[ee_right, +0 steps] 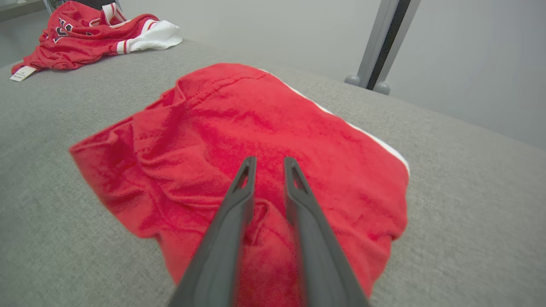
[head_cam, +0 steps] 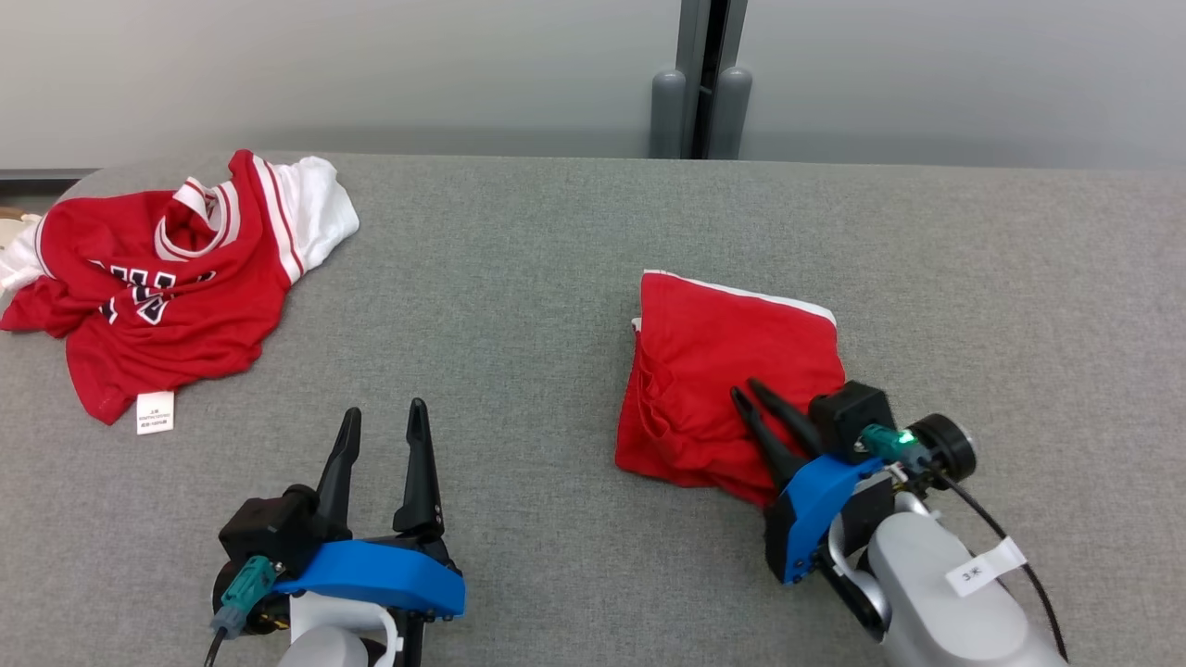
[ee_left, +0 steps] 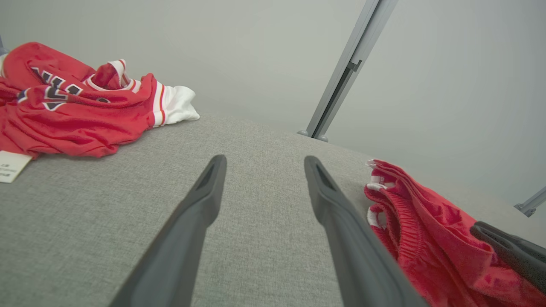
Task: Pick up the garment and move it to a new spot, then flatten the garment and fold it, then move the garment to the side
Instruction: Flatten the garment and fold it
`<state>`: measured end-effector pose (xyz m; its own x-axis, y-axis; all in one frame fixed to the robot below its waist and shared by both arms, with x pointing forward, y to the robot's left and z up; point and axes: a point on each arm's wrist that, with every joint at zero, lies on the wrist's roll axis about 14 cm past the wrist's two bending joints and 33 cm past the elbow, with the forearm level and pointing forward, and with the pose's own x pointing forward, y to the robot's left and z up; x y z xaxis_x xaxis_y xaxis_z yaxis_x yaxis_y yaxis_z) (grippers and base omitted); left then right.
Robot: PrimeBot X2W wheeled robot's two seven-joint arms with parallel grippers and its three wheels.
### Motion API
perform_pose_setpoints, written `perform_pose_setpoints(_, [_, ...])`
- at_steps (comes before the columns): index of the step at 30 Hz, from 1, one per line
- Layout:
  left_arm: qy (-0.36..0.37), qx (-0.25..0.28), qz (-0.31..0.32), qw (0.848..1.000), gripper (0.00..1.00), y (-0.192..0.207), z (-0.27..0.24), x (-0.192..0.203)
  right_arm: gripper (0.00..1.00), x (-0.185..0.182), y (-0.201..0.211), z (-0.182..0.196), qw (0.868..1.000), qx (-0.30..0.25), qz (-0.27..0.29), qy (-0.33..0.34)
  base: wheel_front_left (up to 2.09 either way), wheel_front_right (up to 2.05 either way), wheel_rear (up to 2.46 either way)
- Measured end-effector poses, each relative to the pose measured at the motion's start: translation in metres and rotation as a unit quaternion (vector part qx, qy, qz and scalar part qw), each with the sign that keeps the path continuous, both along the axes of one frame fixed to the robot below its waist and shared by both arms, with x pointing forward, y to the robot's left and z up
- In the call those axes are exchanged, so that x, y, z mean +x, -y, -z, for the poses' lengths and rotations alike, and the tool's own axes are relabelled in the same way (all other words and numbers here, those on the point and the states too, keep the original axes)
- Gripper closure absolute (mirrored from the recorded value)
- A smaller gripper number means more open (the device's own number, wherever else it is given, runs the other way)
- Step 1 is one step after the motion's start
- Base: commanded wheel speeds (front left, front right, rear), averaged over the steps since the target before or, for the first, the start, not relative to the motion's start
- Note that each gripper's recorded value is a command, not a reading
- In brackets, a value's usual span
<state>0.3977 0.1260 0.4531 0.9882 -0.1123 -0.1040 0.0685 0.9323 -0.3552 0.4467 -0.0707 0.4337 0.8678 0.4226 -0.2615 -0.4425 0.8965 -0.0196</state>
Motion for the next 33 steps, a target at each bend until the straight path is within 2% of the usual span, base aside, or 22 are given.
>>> perform_pose_setpoints(10, [-0.003,0.003,-0.012,1.0,0.0,-0.008,0.002,0.0,1.0,-0.022,-0.064,0.016,0.995,-0.007,-0.097,-0.031,0.0,0.0,0.0])
perform_pose_setpoints(16, [-0.004,0.002,-0.022,1.0,0.0,-0.015,0.003,0.0,1.0,-0.031,-0.079,0.032,0.989,-0.028,-0.133,-0.057,0.0,0.0,0.0])
perform_pose_setpoints(20, [-0.004,0.004,-0.026,1.0,0.0,-0.017,0.003,0.0,1.0,-0.031,-0.079,0.034,0.989,-0.025,-0.135,-0.055,0.0,0.0,0.0])
perform_pose_setpoints(23, [0.002,0.005,-0.014,1.0,0.0,-0.011,0.0,0.002,0.73,-0.02,-0.072,0.018,0.993,-0.008,-0.117,-0.024,0.0,0.0,0.0])
perform_pose_setpoints(24, [0.005,0.006,-0.01,1.0,0.0,-0.008,-0.001,0.002,0.55,-0.018,-0.069,0.013,0.994,-0.002,-0.11,-0.016,0.0,0.0,0.0])
perform_pose_setpoints(25, [0.007,0.007,-0.006,1.0,0.0,-0.006,-0.002,0.003,0.16,-0.015,-0.066,0.009,0.995,0.003,-0.102,-0.008,0.0,0.0,0.0])
perform_pose_setpoints(26, [0.01,0.009,-0.001,1.0,0.0,-0.003,-0.004,0.003,0.0,-0.011,-0.061,0.002,0.996,0.012,-0.091,0.001,0.0,0.0,0.0])
perform_pose_setpoints(30, [0.019,0.013,0.015,1.0,0.0,0.006,-0.009,0.004,0.0,-0.002,-0.045,-0.018,0.997,0.037,-0.054,0.029,0.0,0.0,0.0])
perform_pose_setpoints(33, [0.031,0.021,0.034,0.999,0.0,0.015,-0.015,0.004,0.0,0.0,-0.011,-0.035,0.996,0.062,0.009,0.057,0.0,0.0,0.0])
